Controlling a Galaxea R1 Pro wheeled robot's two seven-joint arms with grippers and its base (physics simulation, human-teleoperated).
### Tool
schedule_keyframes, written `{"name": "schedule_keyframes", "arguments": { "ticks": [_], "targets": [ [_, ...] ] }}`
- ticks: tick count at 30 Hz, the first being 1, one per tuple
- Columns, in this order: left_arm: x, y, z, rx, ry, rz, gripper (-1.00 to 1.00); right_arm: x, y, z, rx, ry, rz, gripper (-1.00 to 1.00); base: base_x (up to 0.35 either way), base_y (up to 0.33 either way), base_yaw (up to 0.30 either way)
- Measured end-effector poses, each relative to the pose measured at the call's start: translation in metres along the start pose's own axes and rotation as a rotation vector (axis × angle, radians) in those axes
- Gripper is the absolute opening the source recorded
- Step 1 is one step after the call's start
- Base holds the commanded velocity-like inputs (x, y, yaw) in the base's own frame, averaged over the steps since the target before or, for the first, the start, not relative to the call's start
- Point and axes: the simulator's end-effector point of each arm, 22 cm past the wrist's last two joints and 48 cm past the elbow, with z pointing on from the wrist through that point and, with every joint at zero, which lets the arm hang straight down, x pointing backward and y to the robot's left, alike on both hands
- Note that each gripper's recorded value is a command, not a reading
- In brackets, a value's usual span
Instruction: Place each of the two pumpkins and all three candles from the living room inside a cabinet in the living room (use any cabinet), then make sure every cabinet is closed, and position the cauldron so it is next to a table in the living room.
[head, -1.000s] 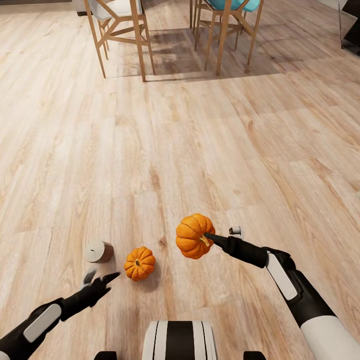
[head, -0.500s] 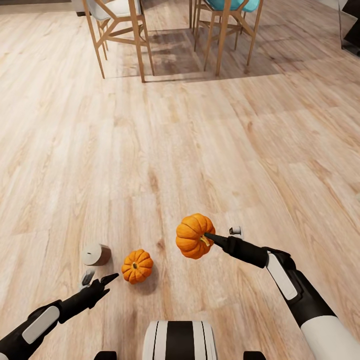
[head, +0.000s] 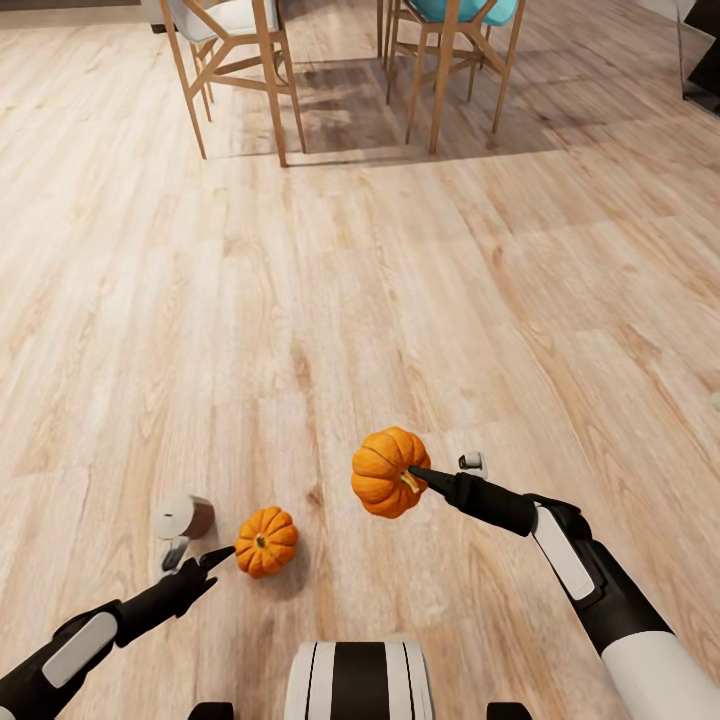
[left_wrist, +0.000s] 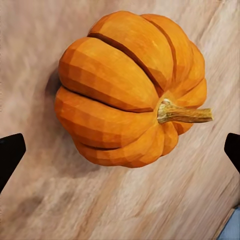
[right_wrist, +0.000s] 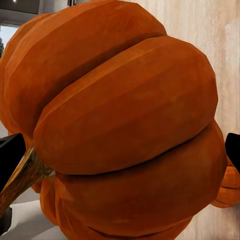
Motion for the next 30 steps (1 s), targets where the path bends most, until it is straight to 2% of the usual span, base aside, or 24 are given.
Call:
{"name": "schedule_keyframes", "arguments": {
  "ticks": [12, 30],
  "targets": [
    [0.000, 0.012, -0.003, -0.027, -0.007, -0.010, 1.00, 0.000, 0.000, 0.000, -0.001, -0.001, -0.001, -1.00, 0.036, -0.009, 0.000],
    [-0.001, 0.013, -0.003, -0.029, -0.008, -0.011, 1.00, 0.000, -0.001, 0.001, 0.006, -0.002, -0.001, -1.00, 0.030, -0.070, 0.000]
  ]
}}
